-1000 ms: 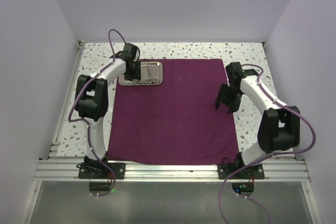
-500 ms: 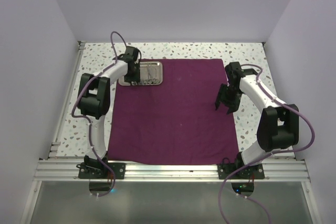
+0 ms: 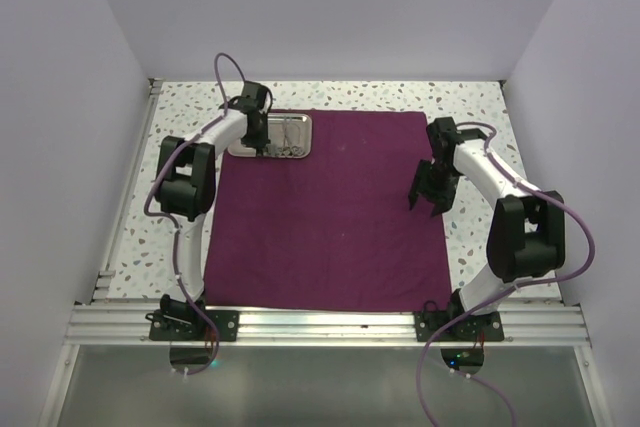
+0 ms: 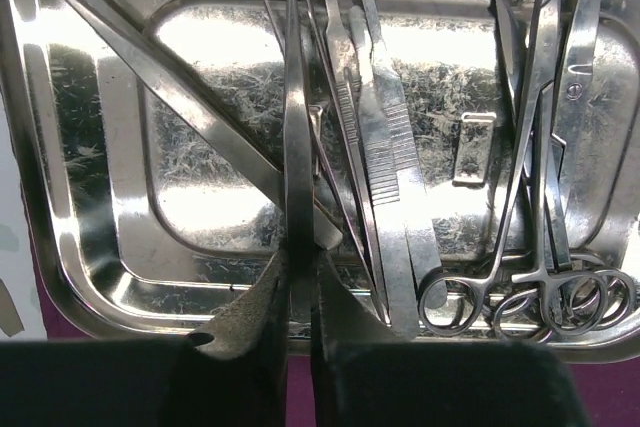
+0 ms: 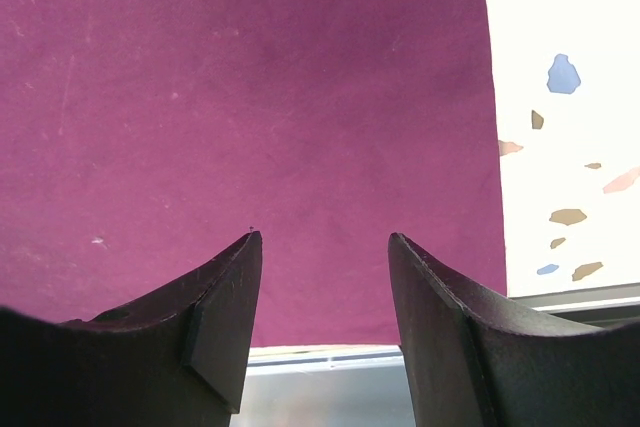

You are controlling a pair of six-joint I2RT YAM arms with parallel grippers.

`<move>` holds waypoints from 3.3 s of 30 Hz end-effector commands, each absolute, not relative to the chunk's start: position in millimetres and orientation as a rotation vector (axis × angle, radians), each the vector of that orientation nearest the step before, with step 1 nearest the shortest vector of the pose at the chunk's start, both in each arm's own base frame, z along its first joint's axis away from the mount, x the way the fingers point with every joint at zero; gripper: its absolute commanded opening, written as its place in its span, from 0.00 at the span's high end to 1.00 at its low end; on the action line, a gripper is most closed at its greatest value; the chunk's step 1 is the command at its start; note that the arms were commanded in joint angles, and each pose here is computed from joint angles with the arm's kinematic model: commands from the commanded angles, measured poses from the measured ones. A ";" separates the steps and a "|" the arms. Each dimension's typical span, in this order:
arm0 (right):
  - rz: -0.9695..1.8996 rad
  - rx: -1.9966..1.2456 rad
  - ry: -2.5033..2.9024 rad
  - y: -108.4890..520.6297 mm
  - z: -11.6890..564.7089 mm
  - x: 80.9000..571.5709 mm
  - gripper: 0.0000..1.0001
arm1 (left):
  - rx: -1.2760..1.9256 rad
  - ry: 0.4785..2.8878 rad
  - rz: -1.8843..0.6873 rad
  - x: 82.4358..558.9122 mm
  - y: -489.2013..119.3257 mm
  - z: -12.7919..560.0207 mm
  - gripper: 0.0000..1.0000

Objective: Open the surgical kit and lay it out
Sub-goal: Pick up the medical item from the container, then place the medical item in the surgical kit, then pick up the medical item from the container.

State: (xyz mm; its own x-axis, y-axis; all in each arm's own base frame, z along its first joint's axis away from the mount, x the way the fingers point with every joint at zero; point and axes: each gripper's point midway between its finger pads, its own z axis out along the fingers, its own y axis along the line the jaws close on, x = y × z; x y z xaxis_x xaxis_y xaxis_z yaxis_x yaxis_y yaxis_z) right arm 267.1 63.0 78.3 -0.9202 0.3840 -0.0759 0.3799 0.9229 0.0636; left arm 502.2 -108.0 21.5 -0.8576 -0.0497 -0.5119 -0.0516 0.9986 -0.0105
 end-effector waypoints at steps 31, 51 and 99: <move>0.268 0.529 2.928 80.7 99.2 273.6 0.45 | -0.276 2.570 0.495 412.7 -50.3 163.9 1.00; 0.256 0.798 2.633 54.2 204.5 203.1 0.11 | -0.262 2.412 -0.850 266.3 -441.1 146.2 1.00; 0.165 0.681 2.522 40.5 237.9 248.2 0.09 | -0.242 2.333 0.290 535.0 -94.5 150.9 0.39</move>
